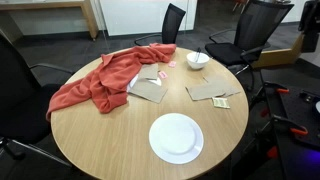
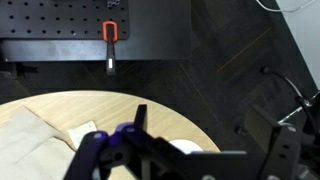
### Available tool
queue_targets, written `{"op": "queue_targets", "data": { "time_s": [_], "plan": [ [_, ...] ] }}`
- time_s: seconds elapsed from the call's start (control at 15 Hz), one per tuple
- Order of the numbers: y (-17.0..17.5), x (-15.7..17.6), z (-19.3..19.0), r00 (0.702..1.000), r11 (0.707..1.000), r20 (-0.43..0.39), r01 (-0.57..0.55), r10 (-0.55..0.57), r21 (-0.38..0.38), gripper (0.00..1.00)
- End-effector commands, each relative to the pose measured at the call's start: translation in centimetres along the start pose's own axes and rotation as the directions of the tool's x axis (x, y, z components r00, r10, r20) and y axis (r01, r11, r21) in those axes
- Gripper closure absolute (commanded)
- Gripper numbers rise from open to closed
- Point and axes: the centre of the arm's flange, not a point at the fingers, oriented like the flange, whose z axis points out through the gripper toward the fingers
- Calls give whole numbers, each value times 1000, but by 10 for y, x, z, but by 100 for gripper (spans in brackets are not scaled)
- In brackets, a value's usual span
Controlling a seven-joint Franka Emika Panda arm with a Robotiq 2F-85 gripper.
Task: Put the pen on the table
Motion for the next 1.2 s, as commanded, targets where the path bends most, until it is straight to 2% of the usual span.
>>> {"op": "queue_targets", "data": {
  "time_s": [0.0, 0.4, 0.67, 0.87, 1.13],
  "plan": [
    [0, 0, 0, 1000, 1000, 0, 0, 0, 0, 0],
    [0, 3, 0, 1000, 1000, -11, -17, 17, -5, 0],
    [11, 26, -11, 987, 993, -111, -119, 116, -17, 0],
    [26, 50, -26, 944, 971, -237, -239, 229, -11, 0],
    [48, 76, -43, 845, 919, -393, -394, 362, 0, 0]
  ]
}}
